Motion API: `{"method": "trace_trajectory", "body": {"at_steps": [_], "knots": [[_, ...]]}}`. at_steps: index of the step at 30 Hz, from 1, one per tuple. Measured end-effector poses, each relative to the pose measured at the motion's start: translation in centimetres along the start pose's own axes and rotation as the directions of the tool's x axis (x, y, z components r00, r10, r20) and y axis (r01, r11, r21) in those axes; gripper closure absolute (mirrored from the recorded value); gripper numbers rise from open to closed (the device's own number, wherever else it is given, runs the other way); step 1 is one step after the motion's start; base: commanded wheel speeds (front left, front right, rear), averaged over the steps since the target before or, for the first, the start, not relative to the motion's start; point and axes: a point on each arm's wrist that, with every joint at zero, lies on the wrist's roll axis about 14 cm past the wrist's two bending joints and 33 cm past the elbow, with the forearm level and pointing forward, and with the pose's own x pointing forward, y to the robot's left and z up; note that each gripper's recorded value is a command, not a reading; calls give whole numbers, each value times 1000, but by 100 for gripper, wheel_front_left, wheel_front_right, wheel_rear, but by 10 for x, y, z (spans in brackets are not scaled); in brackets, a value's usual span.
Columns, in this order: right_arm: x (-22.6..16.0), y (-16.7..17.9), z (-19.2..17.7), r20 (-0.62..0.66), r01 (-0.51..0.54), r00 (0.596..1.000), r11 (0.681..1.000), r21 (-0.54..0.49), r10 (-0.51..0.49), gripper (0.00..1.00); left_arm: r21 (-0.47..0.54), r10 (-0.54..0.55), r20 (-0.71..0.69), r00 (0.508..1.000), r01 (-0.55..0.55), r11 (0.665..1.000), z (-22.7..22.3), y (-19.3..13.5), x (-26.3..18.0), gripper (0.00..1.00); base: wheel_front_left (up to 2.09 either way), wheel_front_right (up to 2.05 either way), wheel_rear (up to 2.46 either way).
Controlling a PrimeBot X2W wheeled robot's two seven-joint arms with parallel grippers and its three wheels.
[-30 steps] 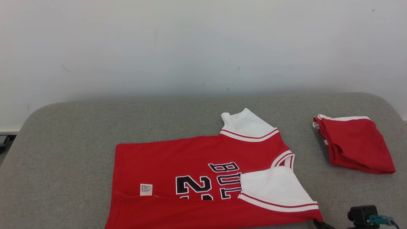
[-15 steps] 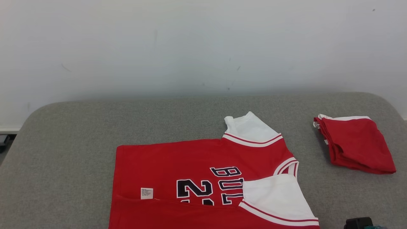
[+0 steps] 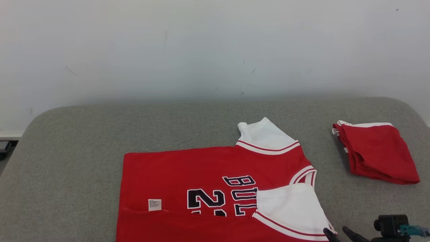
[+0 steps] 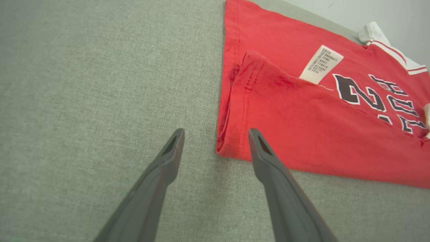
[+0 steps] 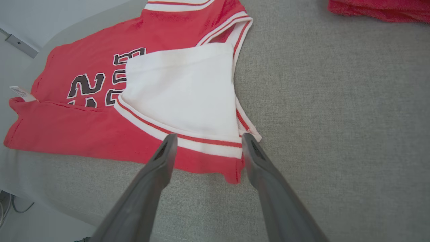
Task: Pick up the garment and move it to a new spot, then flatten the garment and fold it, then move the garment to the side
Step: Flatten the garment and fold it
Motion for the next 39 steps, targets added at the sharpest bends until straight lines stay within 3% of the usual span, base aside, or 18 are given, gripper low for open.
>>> {"method": "trace_trajectory", "body": {"at_steps": [7, 15, 27, 39], "knots": [[0, 6, 41, 107, -11, 994, 997, -80, 20, 0, 71, -13, 141, 990, 3, 997, 47, -1, 0, 0, 0, 0, 0], [28, 31, 94, 180, -47, 980, 981, -189, 82, 0, 115, -82, 227, 970, 57, 992, 102, -23, 22, 0, 0, 0, 0], [108, 36, 181, 194, 5, 979, 943, -333, 63, 0, 164, -110, 130, 985, 88, 982, 145, -34, 95, 0, 0, 0, 0], [195, 36, 178, 48, -13, 998, 921, -389, 34, 0, 138, -80, 8, 997, 78, 987, 137, -30, 156, 0, 0, 0, 0]]}}
